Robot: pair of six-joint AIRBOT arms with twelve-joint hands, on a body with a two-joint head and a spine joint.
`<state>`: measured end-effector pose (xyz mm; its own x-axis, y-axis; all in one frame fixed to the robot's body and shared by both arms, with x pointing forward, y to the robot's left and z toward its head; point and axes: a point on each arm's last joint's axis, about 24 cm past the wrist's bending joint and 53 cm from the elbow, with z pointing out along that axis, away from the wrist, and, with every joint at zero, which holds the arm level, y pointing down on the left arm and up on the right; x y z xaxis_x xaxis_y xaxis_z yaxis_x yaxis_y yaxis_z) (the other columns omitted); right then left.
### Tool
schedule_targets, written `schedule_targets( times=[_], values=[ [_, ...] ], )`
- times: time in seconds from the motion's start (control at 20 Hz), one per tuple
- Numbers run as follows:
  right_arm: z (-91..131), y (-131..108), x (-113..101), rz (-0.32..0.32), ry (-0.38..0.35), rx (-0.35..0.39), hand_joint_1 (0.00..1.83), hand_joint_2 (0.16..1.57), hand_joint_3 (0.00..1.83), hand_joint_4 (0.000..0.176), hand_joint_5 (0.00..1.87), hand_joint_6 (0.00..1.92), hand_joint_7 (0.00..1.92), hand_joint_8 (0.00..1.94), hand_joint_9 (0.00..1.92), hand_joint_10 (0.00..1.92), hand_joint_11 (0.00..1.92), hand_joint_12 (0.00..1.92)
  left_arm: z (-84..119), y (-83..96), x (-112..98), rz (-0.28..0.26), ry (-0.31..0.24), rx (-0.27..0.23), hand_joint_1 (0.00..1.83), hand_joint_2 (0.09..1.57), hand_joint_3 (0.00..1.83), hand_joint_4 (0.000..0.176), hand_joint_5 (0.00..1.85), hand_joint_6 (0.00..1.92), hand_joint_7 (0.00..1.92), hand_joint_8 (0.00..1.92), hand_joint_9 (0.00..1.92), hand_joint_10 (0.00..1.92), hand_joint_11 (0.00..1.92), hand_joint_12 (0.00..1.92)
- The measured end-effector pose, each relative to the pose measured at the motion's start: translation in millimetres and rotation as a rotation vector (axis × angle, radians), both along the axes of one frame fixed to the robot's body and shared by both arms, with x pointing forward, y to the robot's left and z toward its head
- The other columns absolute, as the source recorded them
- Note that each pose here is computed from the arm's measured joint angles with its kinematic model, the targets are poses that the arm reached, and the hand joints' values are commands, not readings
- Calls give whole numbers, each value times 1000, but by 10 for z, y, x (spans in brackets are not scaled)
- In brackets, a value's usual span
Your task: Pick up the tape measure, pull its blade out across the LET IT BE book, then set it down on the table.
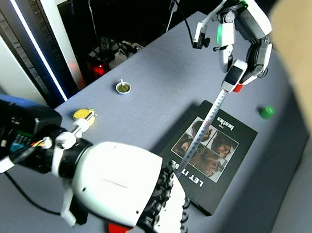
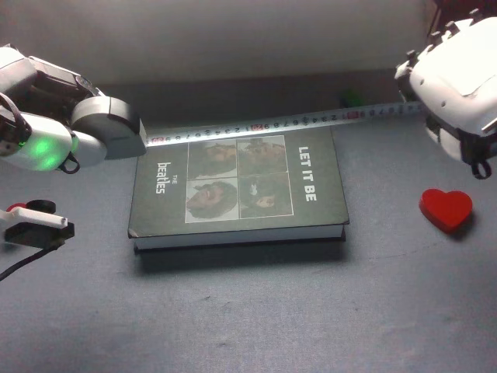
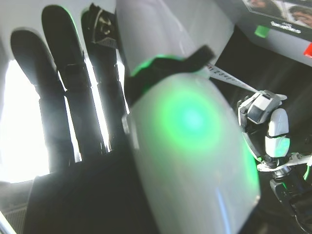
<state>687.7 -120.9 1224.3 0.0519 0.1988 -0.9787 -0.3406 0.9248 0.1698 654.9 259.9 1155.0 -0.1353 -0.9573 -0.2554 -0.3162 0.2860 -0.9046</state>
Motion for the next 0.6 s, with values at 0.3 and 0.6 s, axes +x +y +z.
schedule_targets(
  times=[0.3, 0.6],
  values=[
    [-7, -155, 21, -21, -1, -11, 1362, 1149, 0, 0, 836, 1066, 988, 1043, 799, 1358, 683, 1314, -2, -3, -1, -1, 1, -1, 1376, 1118, 0, 0, 960, 895, 946, 1000, 902, 1310, 841, 1262],
    [12, -269, 40, -38, -8, -18, 1362, 1148, 1, 0, 830, 1068, 988, 1038, 807, 1355, 683, 1300, -1, -4, -1, -2, 1, -1, 1377, 1118, 0, 0, 946, 892, 957, 995, 906, 1309, 826, 1282]
  ],
)
